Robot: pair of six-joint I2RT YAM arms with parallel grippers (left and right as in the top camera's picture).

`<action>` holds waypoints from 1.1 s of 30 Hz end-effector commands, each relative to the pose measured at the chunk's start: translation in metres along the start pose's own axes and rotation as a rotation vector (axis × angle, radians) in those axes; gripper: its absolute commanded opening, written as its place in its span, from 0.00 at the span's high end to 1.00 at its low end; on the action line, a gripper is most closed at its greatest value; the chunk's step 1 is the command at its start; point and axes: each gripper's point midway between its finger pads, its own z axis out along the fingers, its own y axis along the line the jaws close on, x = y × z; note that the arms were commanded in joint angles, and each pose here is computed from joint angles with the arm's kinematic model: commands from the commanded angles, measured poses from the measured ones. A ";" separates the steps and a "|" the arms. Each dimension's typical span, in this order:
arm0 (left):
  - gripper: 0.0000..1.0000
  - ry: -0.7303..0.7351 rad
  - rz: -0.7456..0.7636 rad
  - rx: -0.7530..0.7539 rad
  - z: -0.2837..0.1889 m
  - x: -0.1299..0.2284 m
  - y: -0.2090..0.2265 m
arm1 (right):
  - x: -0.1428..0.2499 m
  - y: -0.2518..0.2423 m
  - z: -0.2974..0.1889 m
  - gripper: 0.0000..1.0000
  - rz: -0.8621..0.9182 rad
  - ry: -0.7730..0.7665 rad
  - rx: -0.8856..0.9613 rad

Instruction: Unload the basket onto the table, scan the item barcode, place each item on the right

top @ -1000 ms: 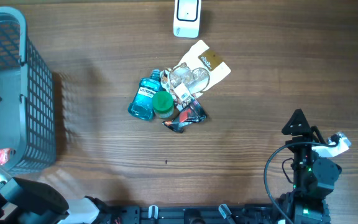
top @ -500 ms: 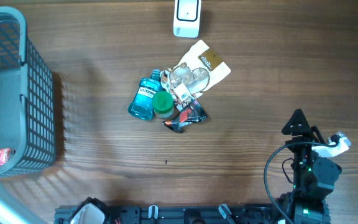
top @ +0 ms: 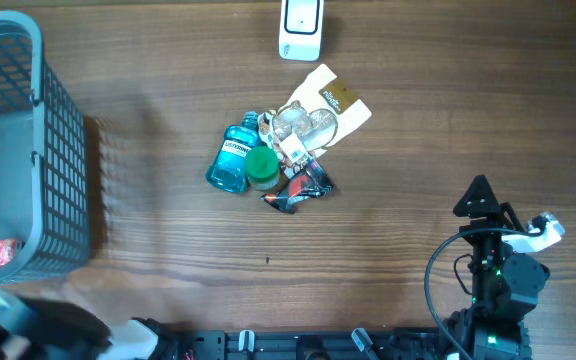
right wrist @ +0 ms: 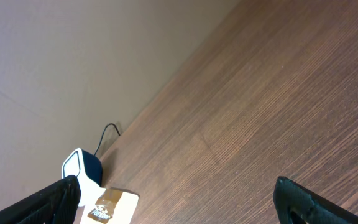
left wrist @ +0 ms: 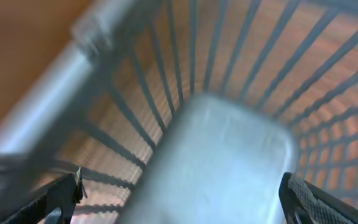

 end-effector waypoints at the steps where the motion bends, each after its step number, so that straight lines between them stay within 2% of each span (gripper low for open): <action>1: 0.00 0.172 -0.012 -0.037 0.034 0.041 0.014 | -0.003 -0.002 0.000 0.00 -0.018 -0.015 0.013; 3: 0.00 0.252 0.005 -0.012 0.042 0.060 0.011 | -0.003 -0.002 0.000 0.00 -0.017 -0.015 0.013; 7: 0.00 0.362 0.211 0.066 0.048 0.088 0.005 | -0.003 -0.002 0.000 0.00 -0.017 -0.015 0.013; 15: 0.00 0.479 0.220 0.070 0.056 0.120 0.009 | -0.003 -0.002 0.000 0.00 -0.018 -0.015 0.013; 22: 0.00 0.710 0.394 -0.153 0.058 0.170 0.022 | -0.003 -0.002 0.000 0.00 -0.018 -0.015 0.013; 25: 0.00 0.788 0.491 -0.189 0.061 0.195 0.019 | -0.003 -0.003 0.000 0.00 -0.018 -0.015 0.014; 29: 0.00 0.814 0.501 -0.170 0.067 0.217 0.014 | -0.003 -0.002 0.000 0.00 -0.017 -0.015 0.013; 33: 0.00 0.800 0.463 -0.194 0.069 0.220 0.026 | -0.003 -0.002 0.000 0.00 -0.017 -0.015 0.013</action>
